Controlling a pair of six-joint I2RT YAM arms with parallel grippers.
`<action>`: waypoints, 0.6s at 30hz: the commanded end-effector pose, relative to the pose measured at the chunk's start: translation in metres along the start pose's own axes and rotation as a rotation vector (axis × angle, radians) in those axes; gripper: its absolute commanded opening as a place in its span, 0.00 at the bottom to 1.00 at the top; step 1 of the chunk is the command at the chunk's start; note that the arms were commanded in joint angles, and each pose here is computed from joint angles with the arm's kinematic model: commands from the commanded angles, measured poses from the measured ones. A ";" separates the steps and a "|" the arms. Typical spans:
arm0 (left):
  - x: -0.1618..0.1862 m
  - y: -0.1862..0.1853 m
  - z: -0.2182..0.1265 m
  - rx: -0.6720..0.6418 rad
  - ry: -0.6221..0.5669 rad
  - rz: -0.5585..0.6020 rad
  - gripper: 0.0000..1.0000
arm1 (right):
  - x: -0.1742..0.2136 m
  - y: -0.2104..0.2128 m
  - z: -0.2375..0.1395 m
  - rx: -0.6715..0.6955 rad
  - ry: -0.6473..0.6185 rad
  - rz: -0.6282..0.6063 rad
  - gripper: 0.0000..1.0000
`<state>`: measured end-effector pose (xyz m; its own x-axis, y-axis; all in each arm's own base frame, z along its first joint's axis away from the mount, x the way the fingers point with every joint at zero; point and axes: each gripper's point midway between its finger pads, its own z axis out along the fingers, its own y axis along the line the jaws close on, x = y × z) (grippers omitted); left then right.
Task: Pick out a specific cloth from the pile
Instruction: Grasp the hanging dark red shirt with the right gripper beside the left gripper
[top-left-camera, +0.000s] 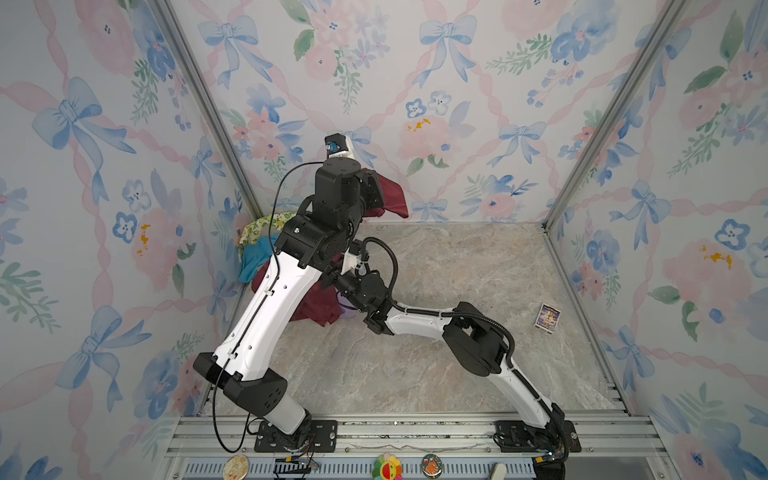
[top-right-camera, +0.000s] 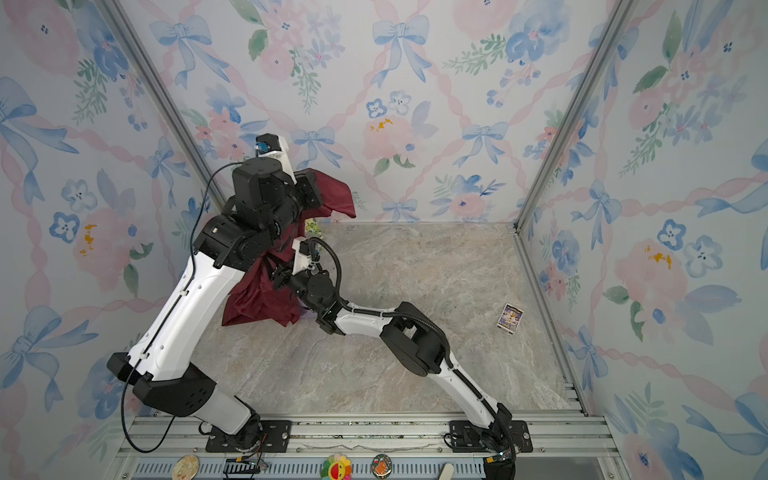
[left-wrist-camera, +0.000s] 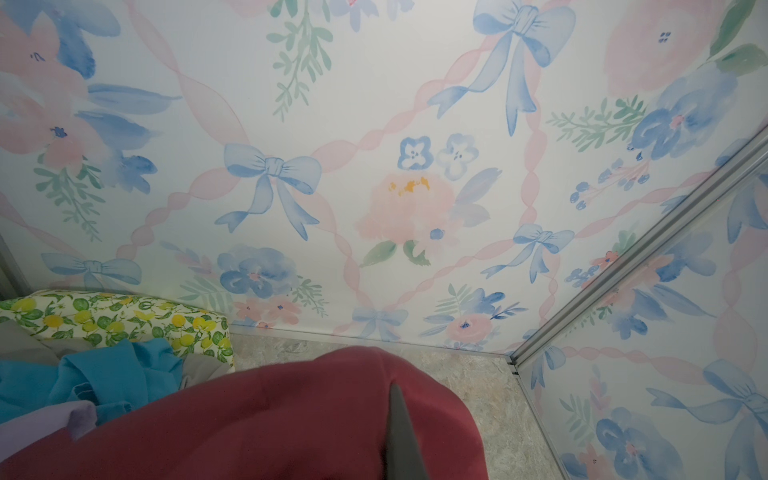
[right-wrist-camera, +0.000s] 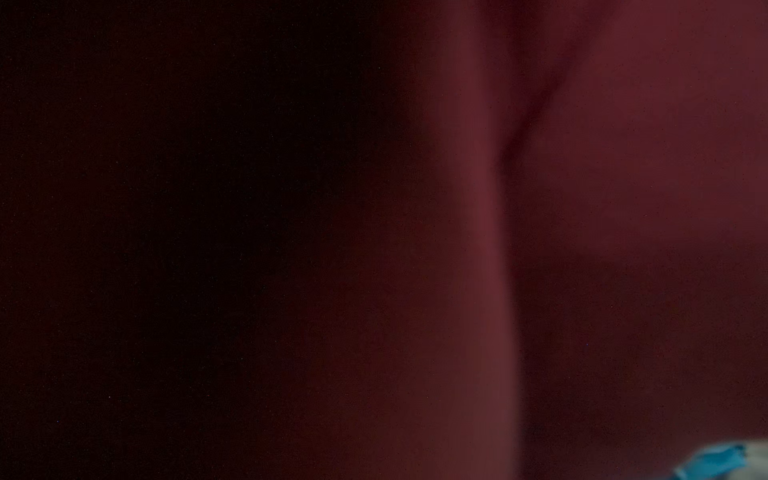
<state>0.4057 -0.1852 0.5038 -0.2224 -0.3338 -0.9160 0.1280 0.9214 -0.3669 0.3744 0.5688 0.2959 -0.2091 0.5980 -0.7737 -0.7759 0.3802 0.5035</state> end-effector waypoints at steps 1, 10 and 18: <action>-0.016 -0.014 -0.012 0.071 -0.037 -0.030 0.00 | 0.005 -0.007 0.004 -0.003 0.039 0.038 0.11; -0.036 -0.023 -0.034 0.116 -0.082 -0.019 0.00 | -0.090 0.018 0.007 -0.025 0.051 0.023 0.00; -0.045 -0.064 -0.052 0.245 -0.104 0.071 0.00 | -0.168 0.049 0.003 0.004 0.113 -0.040 0.00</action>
<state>0.3758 -0.2102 0.5415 -0.1839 -0.3111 -0.9324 0.2806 0.8925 -0.3531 0.3811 0.5090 0.4092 -0.2703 0.5062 -0.8190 -0.7636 0.4053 0.5026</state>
